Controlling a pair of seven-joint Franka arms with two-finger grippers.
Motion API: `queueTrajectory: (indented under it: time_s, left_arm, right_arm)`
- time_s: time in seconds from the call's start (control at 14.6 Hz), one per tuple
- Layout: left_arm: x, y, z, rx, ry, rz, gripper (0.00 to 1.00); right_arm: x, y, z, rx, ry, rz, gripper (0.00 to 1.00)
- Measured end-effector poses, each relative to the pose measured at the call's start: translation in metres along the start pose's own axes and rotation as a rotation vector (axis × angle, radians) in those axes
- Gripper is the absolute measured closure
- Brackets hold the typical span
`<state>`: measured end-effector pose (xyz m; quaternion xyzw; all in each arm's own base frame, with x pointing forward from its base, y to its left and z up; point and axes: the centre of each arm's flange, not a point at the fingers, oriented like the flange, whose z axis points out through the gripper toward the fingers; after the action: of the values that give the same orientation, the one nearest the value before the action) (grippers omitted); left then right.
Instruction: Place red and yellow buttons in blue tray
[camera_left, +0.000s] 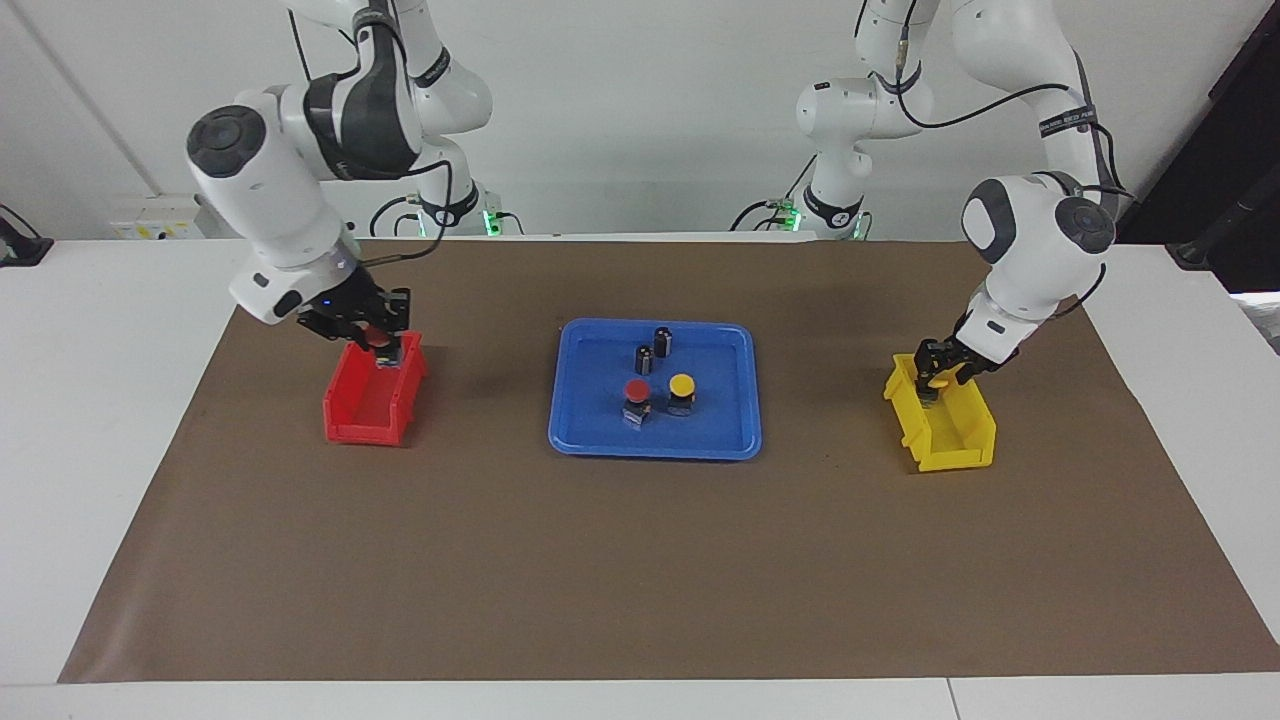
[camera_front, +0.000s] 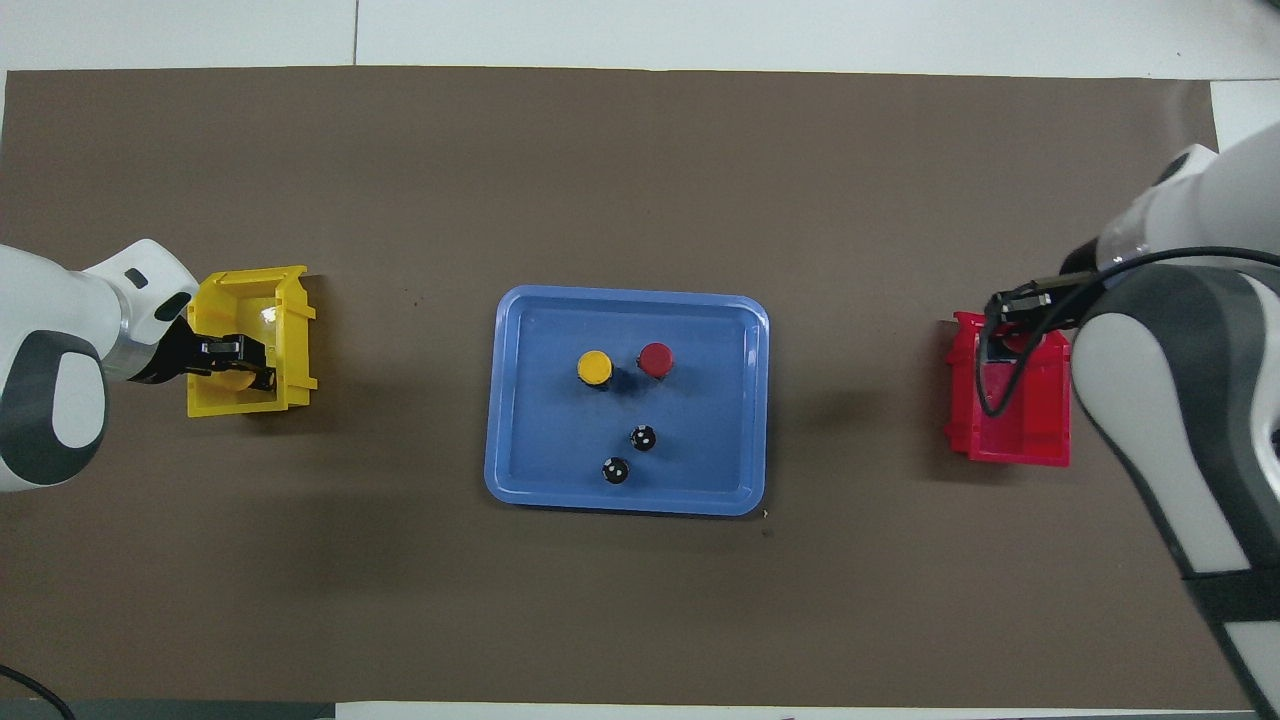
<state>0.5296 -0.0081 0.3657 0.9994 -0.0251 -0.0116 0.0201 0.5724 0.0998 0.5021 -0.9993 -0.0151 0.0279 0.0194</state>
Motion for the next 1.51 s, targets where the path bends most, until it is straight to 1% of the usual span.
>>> queueTrajectory:
  time_s: [0.14,0.21,0.27,0.34,0.41,0.48,0.62,0.68,0.75,0.89,1.03,1.1,1.16,1.23,1.37,1.44,1.51]
  left_arm:
    - [-0.004,0.000,0.004,0.000,0.004,0.000,0.36]
    - [-0.004,0.000,0.005,0.001,0.003,0.000,0.37]
    - [-0.005,0.000,0.006,0.000,0.001,0.000,0.37]
    - [-0.005,0.000,0.007,0.001,0.002,-0.001,0.41]
    - [-0.004,-0.001,0.006,0.001,0.006,-0.002,0.56]
    - [-0.003,-0.003,0.004,0.001,0.013,-0.005,0.59]
    - [0.003,-0.004,-0.006,0.002,0.028,-0.006,0.59]
    - [0.008,-0.004,-0.020,0.005,0.022,-0.001,0.59]
    - [0.014,-0.004,-0.040,0.012,0.003,0.005,0.59]
    - [0.025,-0.004,-0.103,0.022,-0.030,0.012,0.59]
    - [0.028,-0.004,-0.162,0.024,-0.023,0.012,0.59]
    - [0.029,-0.003,-0.181,0.026,-0.010,0.013,0.59]
    - [0.030,-0.003,-0.189,0.027,0.004,0.014,0.59]
    - [0.032,-0.001,-0.189,0.027,0.008,0.016,0.59]
    - [0.038,0.003,-0.175,0.028,0.005,0.014,0.59]
    - [0.042,0.013,-0.165,0.028,0.006,0.003,0.59]
    - [0.045,0.035,-0.154,0.029,0.010,-0.017,0.59]
  right_arm:
    - [0.002,-0.096,0.016,0.005,0.052,0.073,0.59]
    - [-0.001,-0.135,0.032,0.010,0.065,0.099,0.59]
    - [-0.003,-0.163,0.050,0.009,0.066,0.113,0.59]
    - [-0.004,-0.180,0.068,0.004,0.061,0.120,0.59]
    - [-0.002,-0.190,0.085,-0.001,0.056,0.127,0.59]
    - [0.000,-0.191,0.101,-0.004,0.054,0.133,0.59]
    - [0.005,-0.184,0.125,-0.003,0.065,0.146,0.59]
    - [0.004,-0.180,0.134,-0.002,0.070,0.150,0.59]
    - [0.002,-0.178,0.141,-0.002,0.073,0.152,0.59]
    - [-0.001,-0.176,0.151,-0.003,0.073,0.153,0.59]
    - [-0.004,-0.174,0.159,-0.007,0.067,0.153,0.59]
    - [-0.005,-0.173,0.162,-0.008,0.065,0.154,0.55]
    - [-0.005,-0.173,0.163,-0.008,0.064,0.154,0.55]
    - [-0.005,-0.172,0.163,-0.008,0.064,0.154,0.50]
    - [-0.003,-0.169,0.155,-0.002,0.076,0.160,0.31]
    - [0.001,-0.163,0.143,0.002,0.083,0.174,0.19]
    - [0.007,-0.149,0.123,0.004,0.085,0.198,0.09]
